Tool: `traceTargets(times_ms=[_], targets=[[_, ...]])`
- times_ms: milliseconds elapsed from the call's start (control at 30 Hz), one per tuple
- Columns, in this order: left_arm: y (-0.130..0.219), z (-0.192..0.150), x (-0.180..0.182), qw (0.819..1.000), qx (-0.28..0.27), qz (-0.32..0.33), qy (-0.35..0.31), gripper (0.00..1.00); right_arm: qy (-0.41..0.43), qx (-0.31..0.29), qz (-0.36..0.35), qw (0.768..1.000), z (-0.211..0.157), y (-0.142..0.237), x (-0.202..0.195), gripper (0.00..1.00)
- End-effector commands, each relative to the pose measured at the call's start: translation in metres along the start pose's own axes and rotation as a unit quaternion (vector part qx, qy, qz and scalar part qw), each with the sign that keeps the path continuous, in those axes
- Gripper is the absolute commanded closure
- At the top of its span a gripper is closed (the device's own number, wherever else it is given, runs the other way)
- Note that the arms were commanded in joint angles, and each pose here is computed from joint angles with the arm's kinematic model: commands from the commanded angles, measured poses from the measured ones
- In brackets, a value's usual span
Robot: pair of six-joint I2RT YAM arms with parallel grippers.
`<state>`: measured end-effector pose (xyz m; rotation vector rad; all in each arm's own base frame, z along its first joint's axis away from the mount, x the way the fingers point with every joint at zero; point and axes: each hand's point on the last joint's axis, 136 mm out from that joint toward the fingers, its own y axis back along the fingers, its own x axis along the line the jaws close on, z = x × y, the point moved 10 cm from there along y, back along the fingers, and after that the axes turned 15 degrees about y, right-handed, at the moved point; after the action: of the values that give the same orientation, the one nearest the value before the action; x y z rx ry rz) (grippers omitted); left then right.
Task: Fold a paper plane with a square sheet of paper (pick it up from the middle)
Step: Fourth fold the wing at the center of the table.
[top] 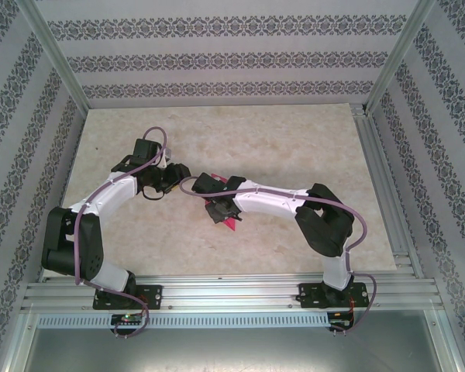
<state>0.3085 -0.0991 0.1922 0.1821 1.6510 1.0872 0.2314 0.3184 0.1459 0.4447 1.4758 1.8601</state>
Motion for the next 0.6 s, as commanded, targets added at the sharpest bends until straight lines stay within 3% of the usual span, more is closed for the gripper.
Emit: traceTargets(times_ms=[0, 567], targets=[[0.006, -0.002, -0.003, 1.0, -0.004, -0.007, -0.002, 0.51, -0.006, -0.005, -0.012, 1.0, -0.002, 0.005, -0.002, 0.61], [0.004, -0.001, -0.003, 1.0, 0.001, -0.005, 0.001, 0.51, -0.024, -0.016, 0.022, 0.999, -0.003, 0.0, -0.017, 0.82]])
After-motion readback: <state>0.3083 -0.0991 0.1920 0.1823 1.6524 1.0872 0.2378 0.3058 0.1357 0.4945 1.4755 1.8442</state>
